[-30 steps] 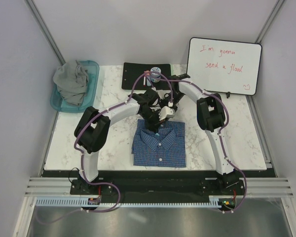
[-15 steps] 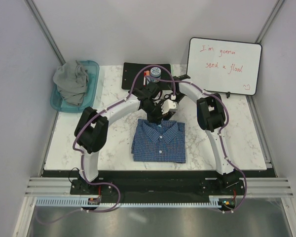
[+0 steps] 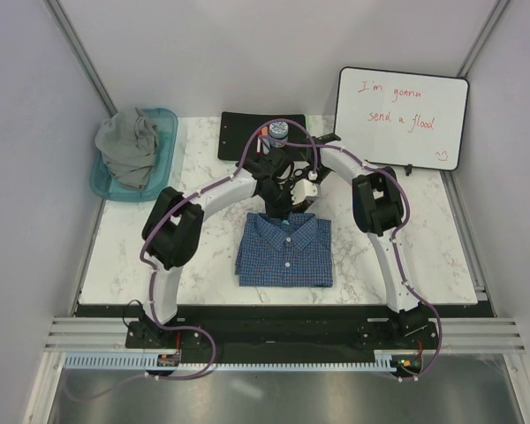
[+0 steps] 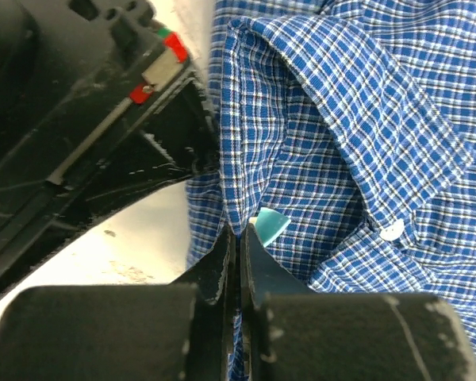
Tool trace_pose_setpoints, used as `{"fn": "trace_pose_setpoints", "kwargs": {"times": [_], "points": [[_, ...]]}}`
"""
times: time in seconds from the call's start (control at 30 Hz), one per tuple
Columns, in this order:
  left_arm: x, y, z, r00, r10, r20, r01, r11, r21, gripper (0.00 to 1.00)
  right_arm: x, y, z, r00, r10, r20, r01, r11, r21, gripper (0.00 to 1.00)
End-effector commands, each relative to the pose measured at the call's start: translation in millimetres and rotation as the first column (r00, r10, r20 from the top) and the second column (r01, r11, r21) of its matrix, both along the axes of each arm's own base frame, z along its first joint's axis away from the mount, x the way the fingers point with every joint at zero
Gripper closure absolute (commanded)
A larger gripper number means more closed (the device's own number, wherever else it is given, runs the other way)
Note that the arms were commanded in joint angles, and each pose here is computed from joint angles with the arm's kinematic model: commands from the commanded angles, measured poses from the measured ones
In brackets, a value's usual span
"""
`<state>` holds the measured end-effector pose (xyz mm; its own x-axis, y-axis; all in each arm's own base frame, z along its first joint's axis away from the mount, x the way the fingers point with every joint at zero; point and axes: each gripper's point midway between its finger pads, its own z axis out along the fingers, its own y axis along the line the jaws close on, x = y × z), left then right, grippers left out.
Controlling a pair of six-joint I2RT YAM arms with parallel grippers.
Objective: Fold and stack the long sleeve shirts
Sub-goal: Fold the shirt
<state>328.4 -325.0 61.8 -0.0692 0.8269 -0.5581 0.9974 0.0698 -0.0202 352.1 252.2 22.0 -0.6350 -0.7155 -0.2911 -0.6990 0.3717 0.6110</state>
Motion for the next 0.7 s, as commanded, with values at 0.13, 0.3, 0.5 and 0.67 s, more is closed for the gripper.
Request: {"fn": "trace_pose_setpoints", "kwargs": {"times": [0.13, 0.3, 0.5, 0.67], "points": [[30.2, 1.0, 45.9, 0.989, 0.104, 0.106, -0.095, 0.991, -0.093, 0.66, 39.2, -7.4, 20.2, 0.988, -0.049, 0.145, 0.055, 0.998, -0.036, 0.53], [23.0, 45.0, 107.1, 0.949, 0.315, -0.025, -0.312, 0.922, -0.231, 0.36, 88.9, -31.3, 76.1, 0.933, -0.222, 0.283, 0.228, 0.974, 0.013, 0.31], [-2.5, 95.2, 100.2, 0.796, 0.522, -0.305, -0.593, 0.775, -0.221, 0.16, 90.3, -67.9, 146.6, 0.866, -0.339, 0.367, 0.333, 0.939, 0.082, 0.31], [-8.2, 112.2, 56.1, 0.657, 0.647, -0.388, -0.730, 0.674, -0.113, 0.22, 1.0, -63.6, 132.7, 0.919, -0.373, 0.125, 0.364, 0.927, 0.094, 0.43]]}}
